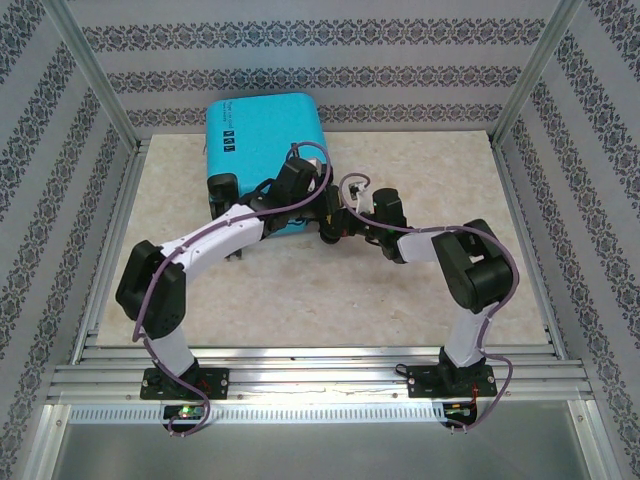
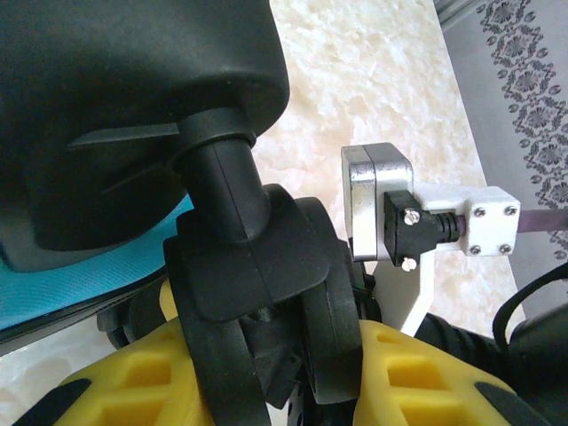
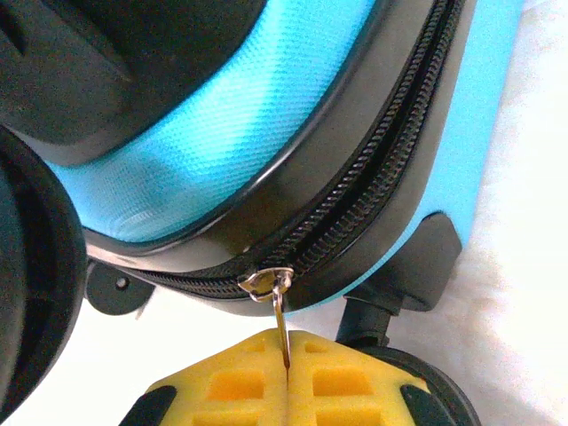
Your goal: Pack the luggage
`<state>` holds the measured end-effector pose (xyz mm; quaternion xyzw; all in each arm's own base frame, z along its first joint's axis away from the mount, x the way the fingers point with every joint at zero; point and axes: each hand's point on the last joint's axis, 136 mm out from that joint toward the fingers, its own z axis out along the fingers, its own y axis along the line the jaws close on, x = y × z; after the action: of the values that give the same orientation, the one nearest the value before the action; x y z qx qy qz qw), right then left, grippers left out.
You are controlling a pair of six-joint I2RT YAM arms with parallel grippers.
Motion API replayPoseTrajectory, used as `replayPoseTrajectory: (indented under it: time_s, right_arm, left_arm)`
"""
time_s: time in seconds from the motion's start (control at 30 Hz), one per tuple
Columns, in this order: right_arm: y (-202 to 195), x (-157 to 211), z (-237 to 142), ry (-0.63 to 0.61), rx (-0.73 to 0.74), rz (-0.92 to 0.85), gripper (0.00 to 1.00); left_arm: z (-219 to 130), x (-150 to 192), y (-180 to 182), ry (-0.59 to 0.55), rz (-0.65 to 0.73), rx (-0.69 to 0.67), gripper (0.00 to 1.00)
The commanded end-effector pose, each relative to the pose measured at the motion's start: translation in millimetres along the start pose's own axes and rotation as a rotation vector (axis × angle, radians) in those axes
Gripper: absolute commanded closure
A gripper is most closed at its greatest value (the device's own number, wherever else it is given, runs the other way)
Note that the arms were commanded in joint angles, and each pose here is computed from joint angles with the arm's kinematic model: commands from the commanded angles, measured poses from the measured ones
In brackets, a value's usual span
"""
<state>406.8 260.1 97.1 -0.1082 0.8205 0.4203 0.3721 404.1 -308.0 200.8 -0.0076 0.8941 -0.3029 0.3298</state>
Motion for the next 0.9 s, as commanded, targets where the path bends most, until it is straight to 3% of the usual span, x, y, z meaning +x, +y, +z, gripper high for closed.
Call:
replayPoseTrajectory:
  time_s: [0.0,0.87]
  right_arm:
    - [-44.4,28.3,-10.8,0.091,0.206,0.014,1.00]
    - [-48.8,8.2,-15.9,0.099,0.233,-0.041,1.00]
  left_arm:
    - [-45.4,-32.1,-44.8,-0.129,0.158,0.155,1.00]
    - [-94.8,27.2,-28.1,-0.029,0.342,0.216,1.00]
